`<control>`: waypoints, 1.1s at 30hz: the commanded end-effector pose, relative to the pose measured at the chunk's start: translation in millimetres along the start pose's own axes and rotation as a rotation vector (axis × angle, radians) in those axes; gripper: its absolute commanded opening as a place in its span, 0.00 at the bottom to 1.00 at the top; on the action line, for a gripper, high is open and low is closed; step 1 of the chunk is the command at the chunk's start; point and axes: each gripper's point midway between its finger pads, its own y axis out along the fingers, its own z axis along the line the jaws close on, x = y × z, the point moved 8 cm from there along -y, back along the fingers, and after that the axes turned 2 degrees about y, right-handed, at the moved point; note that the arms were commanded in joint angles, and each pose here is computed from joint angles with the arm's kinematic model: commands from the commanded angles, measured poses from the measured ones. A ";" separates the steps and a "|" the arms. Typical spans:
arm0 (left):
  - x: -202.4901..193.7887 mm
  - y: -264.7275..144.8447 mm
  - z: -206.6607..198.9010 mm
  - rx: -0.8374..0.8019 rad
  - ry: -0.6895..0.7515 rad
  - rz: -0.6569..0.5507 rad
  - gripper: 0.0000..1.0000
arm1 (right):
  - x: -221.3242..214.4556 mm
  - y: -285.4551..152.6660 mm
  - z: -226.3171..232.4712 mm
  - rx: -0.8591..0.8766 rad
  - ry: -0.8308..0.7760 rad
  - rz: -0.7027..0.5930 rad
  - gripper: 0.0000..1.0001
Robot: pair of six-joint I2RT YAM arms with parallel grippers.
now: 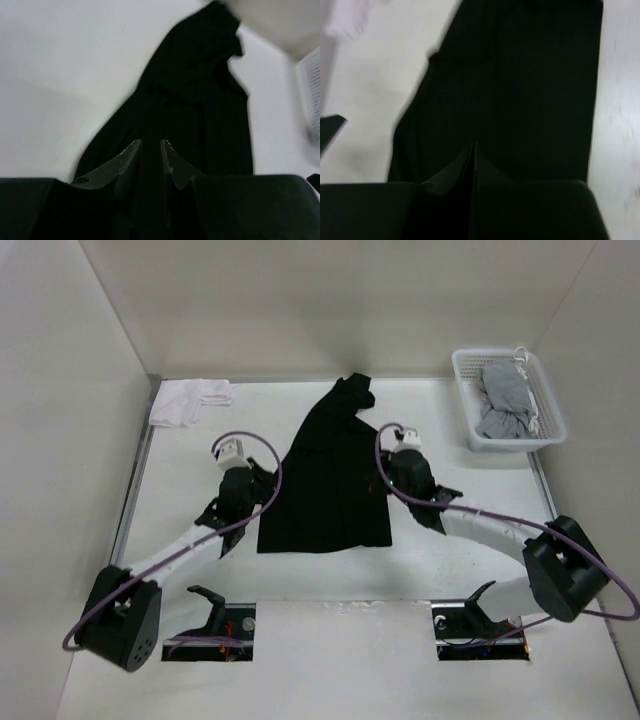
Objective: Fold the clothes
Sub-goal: Flatten the tank top out
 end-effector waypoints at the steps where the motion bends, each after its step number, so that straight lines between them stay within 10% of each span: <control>1: -42.8 -39.7 46.0 0.146 -0.028 0.148 0.20 | -17.6 -28.6 -0.9 0.055 0.053 -0.032 0.11; 9: -76.3 -88.7 70.8 0.273 -0.134 0.306 0.42 | -54.7 -71.6 -20.4 0.090 0.041 0.006 0.32; 33: -100.3 -116.0 67.8 0.407 -0.129 0.499 0.21 | -71.1 -93.1 -46.9 0.018 0.064 0.021 0.43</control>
